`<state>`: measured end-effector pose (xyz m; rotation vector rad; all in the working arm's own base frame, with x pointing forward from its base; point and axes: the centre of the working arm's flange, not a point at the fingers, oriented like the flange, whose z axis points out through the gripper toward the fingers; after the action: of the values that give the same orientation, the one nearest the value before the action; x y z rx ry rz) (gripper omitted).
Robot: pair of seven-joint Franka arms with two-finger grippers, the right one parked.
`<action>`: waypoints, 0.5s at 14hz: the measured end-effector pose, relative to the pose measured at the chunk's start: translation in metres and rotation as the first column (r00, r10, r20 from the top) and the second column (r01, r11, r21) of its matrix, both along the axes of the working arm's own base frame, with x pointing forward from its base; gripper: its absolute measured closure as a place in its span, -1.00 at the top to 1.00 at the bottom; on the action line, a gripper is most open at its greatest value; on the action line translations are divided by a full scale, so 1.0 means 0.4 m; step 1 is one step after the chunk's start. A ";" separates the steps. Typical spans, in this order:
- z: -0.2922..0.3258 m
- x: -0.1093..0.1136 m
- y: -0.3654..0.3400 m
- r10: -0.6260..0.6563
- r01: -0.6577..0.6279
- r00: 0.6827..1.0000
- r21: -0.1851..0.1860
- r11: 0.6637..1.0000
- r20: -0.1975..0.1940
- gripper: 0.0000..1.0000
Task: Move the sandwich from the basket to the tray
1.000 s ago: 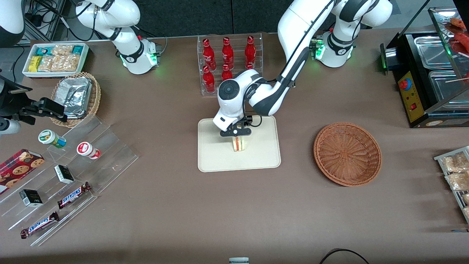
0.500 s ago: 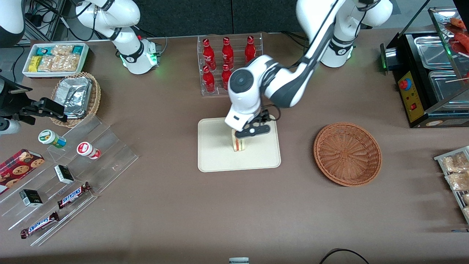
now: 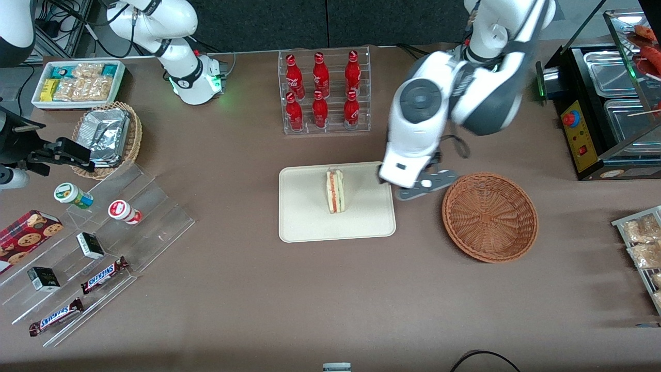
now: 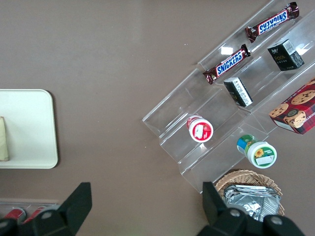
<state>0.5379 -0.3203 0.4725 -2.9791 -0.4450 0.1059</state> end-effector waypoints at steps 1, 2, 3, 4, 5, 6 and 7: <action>0.032 0.012 0.064 -0.017 0.017 1.000 0.002 1.000 -0.019 1.00; 0.065 0.022 0.130 -0.034 0.034 0.999 0.001 0.999 -0.036 1.00; 0.096 0.029 0.195 -0.052 0.052 0.997 -0.003 0.999 -0.052 1.00; 0.123 0.035 0.257 -0.073 0.073 0.995 -0.009 0.997 -0.067 1.00; 0.146 0.039 0.320 -0.099 0.098 0.992 -0.017 0.995 -0.083 1.00; 0.166 0.042 0.384 -0.126 0.124 0.987 -0.028 0.992 -0.097 1.00; 0.185 0.045 0.448 -0.154 0.150 0.982 -0.041 0.988 -0.107 1.00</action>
<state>0.5559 -0.1413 0.5467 -3.0068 -0.2039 0.2624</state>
